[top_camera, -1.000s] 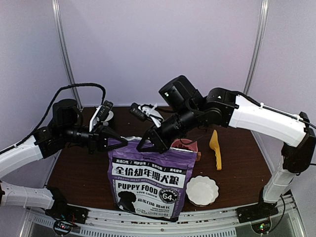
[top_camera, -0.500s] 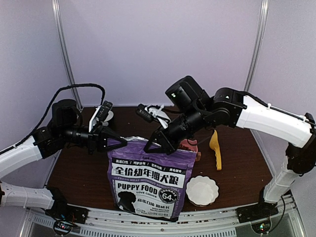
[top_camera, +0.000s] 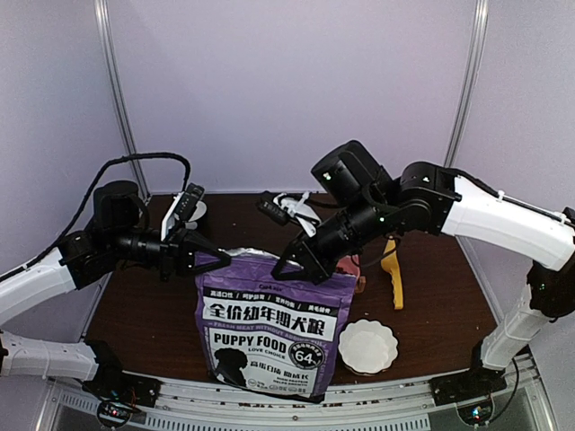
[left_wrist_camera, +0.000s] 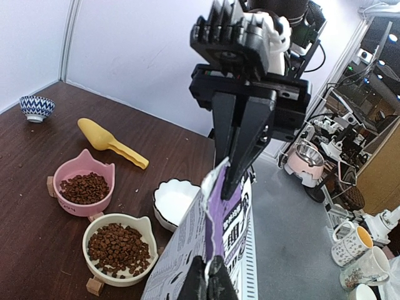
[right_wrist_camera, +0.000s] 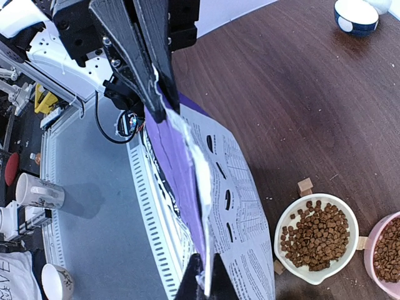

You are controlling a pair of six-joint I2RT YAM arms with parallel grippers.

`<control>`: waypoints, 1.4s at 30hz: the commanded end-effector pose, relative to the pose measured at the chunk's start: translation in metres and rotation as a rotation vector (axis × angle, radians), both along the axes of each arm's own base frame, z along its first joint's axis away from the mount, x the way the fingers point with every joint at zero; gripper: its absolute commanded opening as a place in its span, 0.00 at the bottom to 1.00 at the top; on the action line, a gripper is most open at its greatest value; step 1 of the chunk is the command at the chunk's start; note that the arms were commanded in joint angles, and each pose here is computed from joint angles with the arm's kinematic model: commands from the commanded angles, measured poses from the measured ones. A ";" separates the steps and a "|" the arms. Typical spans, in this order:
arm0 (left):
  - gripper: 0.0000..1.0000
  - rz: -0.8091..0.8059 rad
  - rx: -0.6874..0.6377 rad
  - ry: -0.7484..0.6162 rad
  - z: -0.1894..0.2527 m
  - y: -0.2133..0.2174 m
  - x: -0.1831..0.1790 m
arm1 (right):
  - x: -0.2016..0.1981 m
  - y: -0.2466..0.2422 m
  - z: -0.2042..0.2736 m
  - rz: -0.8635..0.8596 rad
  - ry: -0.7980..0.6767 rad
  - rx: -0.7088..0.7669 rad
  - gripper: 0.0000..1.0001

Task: Serve the pet food

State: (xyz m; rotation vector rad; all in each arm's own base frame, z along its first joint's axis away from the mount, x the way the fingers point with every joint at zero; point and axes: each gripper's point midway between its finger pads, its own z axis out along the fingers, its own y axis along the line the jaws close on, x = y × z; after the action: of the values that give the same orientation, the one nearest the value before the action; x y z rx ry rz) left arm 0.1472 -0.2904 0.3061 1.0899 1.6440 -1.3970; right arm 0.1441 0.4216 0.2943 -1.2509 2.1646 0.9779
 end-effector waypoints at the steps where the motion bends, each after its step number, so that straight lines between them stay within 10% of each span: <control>1: 0.00 0.005 -0.074 -0.096 0.027 0.005 -0.003 | 0.002 -0.023 -0.012 -0.041 -0.004 -0.076 0.00; 15: 0.00 0.013 -0.077 -0.100 0.028 0.005 -0.002 | 0.002 -0.044 -0.016 -0.089 -0.018 -0.119 0.10; 42: 0.00 0.021 -0.089 -0.106 0.032 0.007 -0.003 | 0.000 -0.066 -0.022 -0.121 -0.043 -0.133 0.00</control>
State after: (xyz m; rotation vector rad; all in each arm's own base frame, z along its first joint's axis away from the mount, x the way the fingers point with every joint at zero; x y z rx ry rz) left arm 0.1456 -0.2887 0.3071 1.0831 1.6390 -1.3850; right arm 0.1414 0.3913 0.2926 -1.1997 2.1513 0.9157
